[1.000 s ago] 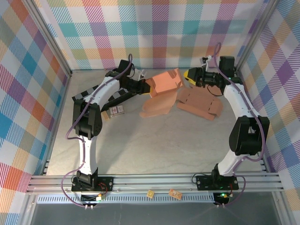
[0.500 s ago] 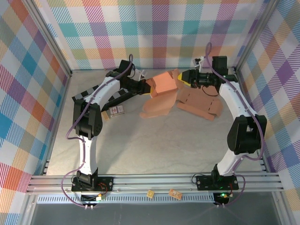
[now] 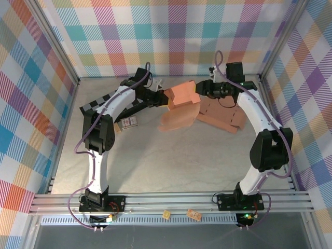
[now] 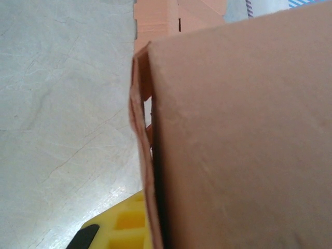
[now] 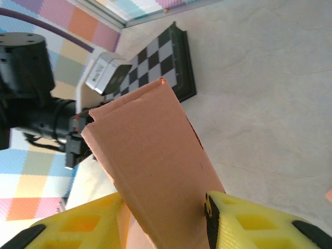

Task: Fold the paper box

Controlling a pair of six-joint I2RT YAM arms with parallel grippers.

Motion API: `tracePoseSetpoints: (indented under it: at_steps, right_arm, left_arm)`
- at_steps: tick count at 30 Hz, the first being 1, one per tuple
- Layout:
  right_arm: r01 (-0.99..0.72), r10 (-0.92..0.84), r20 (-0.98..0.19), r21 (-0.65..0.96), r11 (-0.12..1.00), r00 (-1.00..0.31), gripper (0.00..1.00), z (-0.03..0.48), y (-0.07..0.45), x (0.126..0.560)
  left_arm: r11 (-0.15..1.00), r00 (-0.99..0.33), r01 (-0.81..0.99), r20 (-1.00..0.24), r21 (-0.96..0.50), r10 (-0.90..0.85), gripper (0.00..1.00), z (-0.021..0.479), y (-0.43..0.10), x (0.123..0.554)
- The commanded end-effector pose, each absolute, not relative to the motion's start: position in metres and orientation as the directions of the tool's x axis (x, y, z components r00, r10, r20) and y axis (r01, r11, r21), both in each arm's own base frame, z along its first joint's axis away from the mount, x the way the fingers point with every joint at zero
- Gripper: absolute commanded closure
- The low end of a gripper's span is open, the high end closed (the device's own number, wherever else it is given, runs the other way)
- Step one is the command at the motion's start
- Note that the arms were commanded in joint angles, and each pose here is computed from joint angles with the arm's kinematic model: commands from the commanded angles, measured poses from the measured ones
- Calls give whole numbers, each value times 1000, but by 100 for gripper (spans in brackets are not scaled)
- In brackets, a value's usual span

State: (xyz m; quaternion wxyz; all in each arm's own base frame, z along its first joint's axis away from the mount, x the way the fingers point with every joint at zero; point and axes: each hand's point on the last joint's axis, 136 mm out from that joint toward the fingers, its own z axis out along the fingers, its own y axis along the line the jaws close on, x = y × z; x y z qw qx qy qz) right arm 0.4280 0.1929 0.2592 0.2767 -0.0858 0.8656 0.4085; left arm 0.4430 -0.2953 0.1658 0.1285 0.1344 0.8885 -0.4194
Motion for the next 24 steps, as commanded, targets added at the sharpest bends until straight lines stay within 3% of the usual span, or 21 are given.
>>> tracePoseSetpoints:
  at_steps: [1,12,24]
  right_arm:
    - [-398,32,-618,545,738,-786,57,270,189,427]
    - [-331,-141,-634,192,924,-760,57,236,185,438]
    - [-177,-256,-580,-190,966,-773,77,214,173,454]
  left_arm:
    - [582,-927,367,-340,-726,160,100,172,-307,433]
    - [583,-925,376,-334,-720,184,100,172,-316,424]
    - [596,-917,395,-332,-699,220,100,172,-323,412]
